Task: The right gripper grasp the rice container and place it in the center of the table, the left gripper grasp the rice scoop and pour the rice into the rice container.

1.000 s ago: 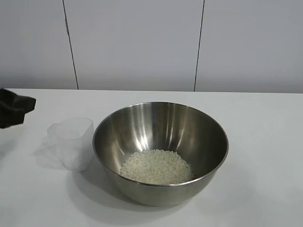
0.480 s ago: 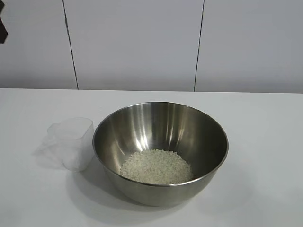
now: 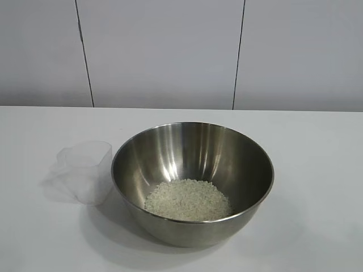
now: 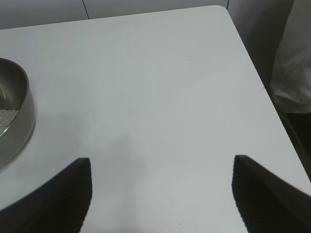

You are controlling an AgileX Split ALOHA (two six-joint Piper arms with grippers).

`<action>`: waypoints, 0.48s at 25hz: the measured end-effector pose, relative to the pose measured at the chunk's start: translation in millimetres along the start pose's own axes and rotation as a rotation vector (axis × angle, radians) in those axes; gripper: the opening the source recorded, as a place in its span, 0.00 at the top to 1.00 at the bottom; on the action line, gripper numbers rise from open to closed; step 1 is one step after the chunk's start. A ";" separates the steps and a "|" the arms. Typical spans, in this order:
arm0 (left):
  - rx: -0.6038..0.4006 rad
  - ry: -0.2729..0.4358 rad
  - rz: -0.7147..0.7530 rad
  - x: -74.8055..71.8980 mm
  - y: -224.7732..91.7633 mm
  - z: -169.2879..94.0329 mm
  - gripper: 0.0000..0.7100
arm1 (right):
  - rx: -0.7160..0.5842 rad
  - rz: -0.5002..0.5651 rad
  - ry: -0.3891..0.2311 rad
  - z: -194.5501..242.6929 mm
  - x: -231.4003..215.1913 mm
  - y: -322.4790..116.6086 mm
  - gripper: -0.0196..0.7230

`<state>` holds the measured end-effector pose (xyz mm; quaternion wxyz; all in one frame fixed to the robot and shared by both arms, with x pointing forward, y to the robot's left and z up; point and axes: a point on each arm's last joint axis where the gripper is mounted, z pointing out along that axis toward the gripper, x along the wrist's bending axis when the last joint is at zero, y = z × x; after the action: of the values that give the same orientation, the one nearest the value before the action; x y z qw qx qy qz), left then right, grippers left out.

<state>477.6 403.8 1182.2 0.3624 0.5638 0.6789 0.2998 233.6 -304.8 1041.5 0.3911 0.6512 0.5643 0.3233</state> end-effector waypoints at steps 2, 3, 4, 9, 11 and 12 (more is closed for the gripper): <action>-0.084 -0.048 0.041 -17.7 4.5 -25.6 0.15 | 0.000 0.000 0.000 0.0 0.0 0.0 0.24; -0.123 -0.070 0.060 -26.8 5.4 -39.3 0.15 | 0.000 0.000 0.000 0.0 0.0 0.0 0.24; -0.152 -0.090 0.081 -35.9 4.9 -52.7 0.15 | 0.000 0.000 0.000 0.0 0.0 0.0 0.24; -0.222 -0.184 0.181 -77.1 -15.1 -91.8 0.15 | 0.000 0.000 0.000 0.0 0.0 0.0 0.24; -0.202 -0.197 0.215 -85.4 -37.4 -97.8 0.15 | 0.000 0.000 0.000 0.0 0.0 0.0 0.24; -0.186 -0.193 0.230 -87.0 -48.5 -98.9 0.15 | 0.000 0.000 0.000 0.0 0.0 0.0 0.24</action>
<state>377.8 309.5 1211.2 0.4397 0.6281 0.5413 0.3451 233.6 -304.8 1041.5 0.3911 0.6512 0.5643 0.3233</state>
